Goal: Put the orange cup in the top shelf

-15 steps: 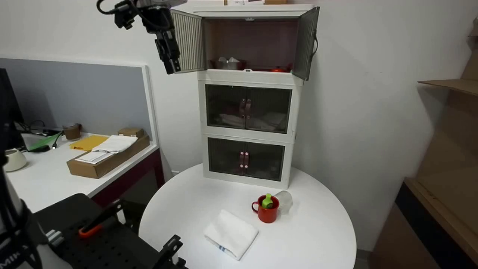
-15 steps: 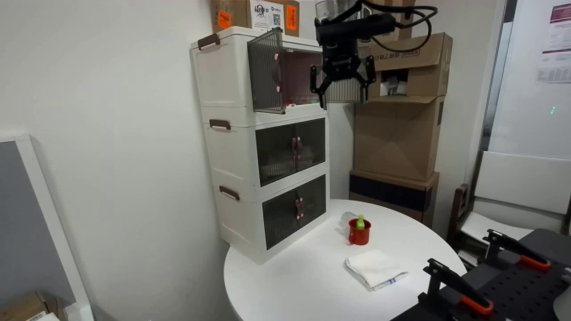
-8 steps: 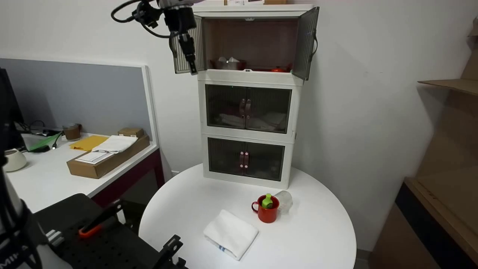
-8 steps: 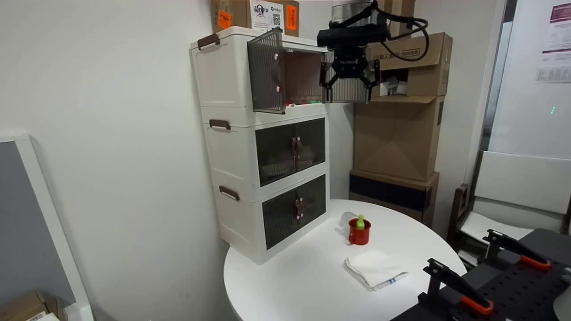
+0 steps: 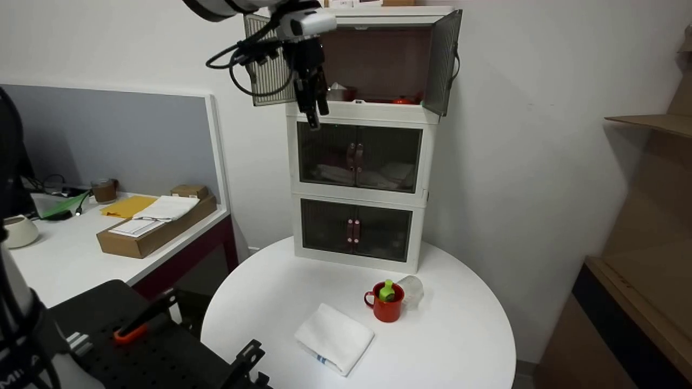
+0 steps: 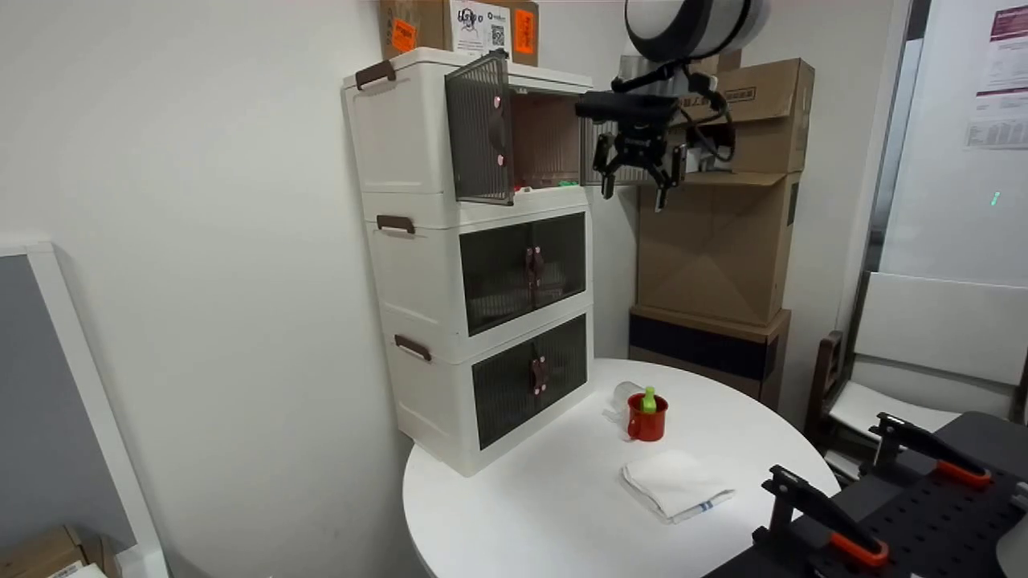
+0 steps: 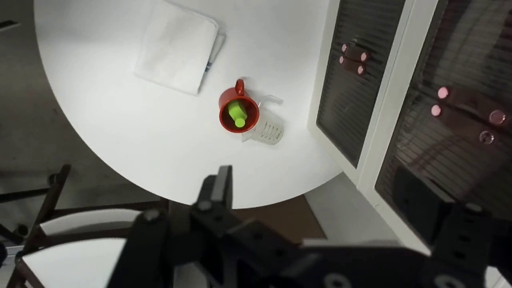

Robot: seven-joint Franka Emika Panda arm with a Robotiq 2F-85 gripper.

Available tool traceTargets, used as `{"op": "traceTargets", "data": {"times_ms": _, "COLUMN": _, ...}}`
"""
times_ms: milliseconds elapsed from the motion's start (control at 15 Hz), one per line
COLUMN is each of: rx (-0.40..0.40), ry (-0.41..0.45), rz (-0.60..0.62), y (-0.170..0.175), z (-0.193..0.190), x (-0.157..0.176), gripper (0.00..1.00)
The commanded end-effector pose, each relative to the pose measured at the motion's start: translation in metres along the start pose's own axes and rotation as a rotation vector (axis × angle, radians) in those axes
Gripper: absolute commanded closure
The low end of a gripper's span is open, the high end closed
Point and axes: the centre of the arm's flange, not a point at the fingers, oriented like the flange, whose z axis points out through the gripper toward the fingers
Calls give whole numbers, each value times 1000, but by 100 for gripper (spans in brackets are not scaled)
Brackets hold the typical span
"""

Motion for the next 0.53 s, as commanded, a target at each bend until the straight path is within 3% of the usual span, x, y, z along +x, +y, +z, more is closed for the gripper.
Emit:
{"op": "traceTargets", "data": {"times_ms": 0, "rx": 27, "ry": 9, "rz": 97, "y": 2, "z": 36, "x": 20, "gripper": 0}}
{"op": "traceTargets", "data": {"times_ms": 467, "rx": -50, "ry": -13, "rz": 145, "y": 37, "z": 102, "x": 54, "gripper": 0}}
